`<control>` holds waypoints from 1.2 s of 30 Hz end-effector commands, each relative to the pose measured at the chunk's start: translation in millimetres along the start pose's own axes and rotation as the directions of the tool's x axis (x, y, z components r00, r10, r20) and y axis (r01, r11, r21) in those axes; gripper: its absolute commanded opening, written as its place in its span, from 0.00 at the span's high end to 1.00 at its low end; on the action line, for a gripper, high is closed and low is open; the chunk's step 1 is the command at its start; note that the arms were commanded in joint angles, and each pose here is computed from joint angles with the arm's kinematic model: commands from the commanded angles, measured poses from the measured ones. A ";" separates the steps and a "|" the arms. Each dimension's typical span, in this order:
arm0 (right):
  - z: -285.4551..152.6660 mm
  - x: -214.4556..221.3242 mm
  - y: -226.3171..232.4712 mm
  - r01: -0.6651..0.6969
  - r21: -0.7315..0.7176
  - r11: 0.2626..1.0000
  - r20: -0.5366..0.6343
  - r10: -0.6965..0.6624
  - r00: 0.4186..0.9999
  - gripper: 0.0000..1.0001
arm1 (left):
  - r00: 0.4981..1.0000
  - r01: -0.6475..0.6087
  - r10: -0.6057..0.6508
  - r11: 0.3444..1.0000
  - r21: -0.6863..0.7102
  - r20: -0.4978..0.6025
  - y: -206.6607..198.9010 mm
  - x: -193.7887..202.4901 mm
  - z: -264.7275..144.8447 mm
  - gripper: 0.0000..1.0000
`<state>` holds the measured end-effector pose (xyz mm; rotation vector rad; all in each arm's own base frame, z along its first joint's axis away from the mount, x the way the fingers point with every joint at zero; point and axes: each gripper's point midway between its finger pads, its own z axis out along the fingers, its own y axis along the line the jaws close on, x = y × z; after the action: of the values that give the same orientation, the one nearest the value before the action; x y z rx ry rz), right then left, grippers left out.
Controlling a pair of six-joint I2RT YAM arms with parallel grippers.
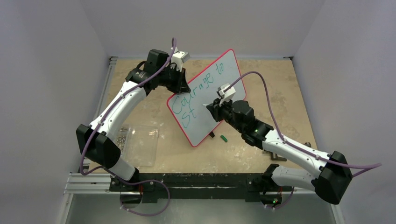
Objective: Write a sentence on the whiteboard
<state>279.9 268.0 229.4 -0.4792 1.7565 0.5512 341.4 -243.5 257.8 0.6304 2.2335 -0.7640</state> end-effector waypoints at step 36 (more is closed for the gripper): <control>19.3 -5.3 21.3 -0.021 -0.211 0.977 0.016 0.025 1.000 1.00 | 0.994 -0.075 0.054 0.970 -0.230 -0.099 47.6 23.5 -10.2 1.00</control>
<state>286.9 288.0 226.8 -0.5567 1.7242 0.7220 341.4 -243.1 257.6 0.6308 2.2347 -0.7623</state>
